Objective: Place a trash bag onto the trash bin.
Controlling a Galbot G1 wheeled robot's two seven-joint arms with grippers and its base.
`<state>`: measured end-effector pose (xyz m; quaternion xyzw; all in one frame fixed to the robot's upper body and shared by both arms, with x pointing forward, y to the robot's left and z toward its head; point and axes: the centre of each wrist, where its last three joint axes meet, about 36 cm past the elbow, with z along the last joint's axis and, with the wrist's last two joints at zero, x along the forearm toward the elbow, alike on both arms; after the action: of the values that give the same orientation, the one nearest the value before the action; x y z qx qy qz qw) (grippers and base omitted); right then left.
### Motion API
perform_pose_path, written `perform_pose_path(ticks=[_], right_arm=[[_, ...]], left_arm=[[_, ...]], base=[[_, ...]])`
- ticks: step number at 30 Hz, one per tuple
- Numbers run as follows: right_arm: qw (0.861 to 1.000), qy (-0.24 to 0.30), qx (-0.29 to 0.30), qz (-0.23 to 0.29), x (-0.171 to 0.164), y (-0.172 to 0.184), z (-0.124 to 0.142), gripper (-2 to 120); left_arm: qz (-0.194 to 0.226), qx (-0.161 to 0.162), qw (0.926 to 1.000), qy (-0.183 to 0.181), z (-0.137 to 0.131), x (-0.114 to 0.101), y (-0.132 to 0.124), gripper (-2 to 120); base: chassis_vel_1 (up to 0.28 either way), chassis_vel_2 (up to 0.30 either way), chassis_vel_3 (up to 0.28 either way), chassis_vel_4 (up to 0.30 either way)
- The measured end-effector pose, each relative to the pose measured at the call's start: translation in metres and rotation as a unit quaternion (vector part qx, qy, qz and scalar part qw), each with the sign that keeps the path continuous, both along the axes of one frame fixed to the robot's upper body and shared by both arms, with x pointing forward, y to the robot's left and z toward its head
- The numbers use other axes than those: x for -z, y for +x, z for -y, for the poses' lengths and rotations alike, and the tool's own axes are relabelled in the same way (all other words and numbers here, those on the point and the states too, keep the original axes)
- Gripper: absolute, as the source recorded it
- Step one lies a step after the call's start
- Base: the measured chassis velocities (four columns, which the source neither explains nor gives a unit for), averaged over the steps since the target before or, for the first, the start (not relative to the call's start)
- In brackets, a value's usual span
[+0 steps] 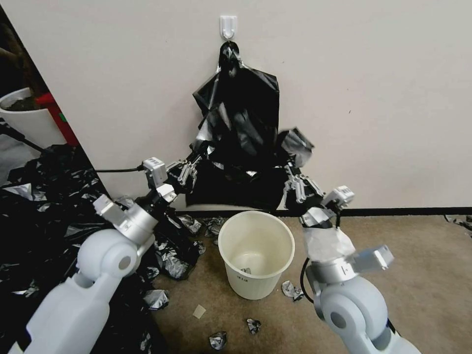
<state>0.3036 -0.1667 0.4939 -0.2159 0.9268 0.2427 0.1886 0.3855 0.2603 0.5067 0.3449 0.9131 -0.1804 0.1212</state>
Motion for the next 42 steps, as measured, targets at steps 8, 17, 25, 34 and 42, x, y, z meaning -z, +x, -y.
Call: perform_pose_path(ticks=[8, 17, 25, 34, 42], right_arm=[[0.999, -0.028, 0.014, -0.022, 0.026, 0.023, 0.005, 0], [0.998, -0.043, 0.035, -0.027, 0.051, 0.044, 0.016, 0], [0.996, -0.065, 0.042, -0.054, 0.096, 0.054, 0.016, 0], [0.991, -0.095, 0.057, -0.081, 0.131, 0.047, 0.011, 0], [0.984, -0.128, 0.070, -0.098, 0.136, 0.040, 0.017, 0]], left_arm=[[-0.038, 0.006, 0.9990, -0.025, 0.022, 0.029, 0.011, 0], [-0.082, 0.001, 0.9950, -0.058, 0.042, 0.070, 0.013, 0], [-0.116, -0.026, 0.9910, -0.060, 0.052, 0.120, 0.008, 0], [-0.170, -0.036, 0.9836, -0.047, 0.061, 0.171, -0.015, 0], [-0.197, -0.026, 0.9789, -0.048, 0.084, 0.178, -0.040, 0]], base=[[0.000, 0.000, 0.000, 0.000], [0.000, 0.000, 0.000, 0.000], [0.000, 0.000, 0.000, 0.000], [0.000, 0.000, 0.000, 0.000], [0.000, 0.000, 0.000, 0.000]])
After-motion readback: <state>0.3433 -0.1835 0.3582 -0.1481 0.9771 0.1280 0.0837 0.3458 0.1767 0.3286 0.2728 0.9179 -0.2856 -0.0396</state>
